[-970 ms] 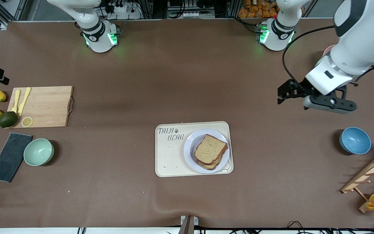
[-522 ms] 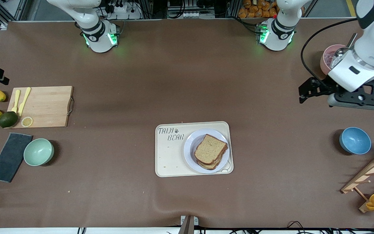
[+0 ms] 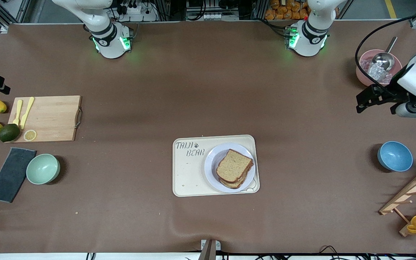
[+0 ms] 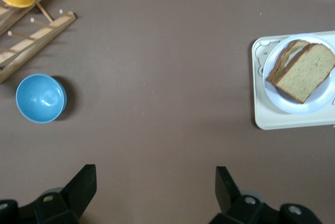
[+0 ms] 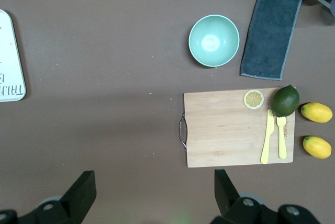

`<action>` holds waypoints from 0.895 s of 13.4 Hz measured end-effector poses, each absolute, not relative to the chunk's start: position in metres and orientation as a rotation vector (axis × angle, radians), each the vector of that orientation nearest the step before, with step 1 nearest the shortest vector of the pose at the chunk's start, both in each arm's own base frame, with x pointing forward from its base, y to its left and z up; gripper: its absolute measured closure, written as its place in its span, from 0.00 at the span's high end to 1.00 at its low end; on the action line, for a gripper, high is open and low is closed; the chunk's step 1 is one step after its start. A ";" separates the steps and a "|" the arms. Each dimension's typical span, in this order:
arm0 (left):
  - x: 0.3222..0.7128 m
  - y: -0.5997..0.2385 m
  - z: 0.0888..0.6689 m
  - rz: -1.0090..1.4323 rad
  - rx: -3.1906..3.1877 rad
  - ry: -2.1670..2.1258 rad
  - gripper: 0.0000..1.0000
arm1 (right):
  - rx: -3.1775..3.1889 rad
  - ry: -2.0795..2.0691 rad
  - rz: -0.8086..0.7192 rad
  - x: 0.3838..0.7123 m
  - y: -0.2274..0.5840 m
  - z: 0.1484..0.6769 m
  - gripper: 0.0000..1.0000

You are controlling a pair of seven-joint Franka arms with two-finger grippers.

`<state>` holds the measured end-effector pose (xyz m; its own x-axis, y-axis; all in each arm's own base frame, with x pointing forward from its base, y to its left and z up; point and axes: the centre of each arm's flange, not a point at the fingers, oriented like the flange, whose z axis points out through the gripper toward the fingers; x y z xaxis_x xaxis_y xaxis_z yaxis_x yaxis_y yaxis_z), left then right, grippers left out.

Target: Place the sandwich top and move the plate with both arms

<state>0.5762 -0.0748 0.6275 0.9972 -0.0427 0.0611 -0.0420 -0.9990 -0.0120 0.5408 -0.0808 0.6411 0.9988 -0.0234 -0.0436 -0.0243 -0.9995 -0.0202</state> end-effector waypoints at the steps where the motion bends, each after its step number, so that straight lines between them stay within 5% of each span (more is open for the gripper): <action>1: 0.573 -0.074 0.629 -0.084 -3.117 0.056 1.00 | -3.120 0.037 0.067 0.541 -0.081 0.641 1.00; 12: 0.545 -0.041 0.648 0.019 -3.106 -0.028 1.00 | -3.120 0.036 0.067 0.541 -0.080 0.641 1.00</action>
<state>0.5453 -0.0411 0.6485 0.9998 0.0185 -0.0118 0.0181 -0.9992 -0.0354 0.5409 -0.0804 0.6412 0.9988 -0.0227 -0.0431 -0.0236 -0.9995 -0.0201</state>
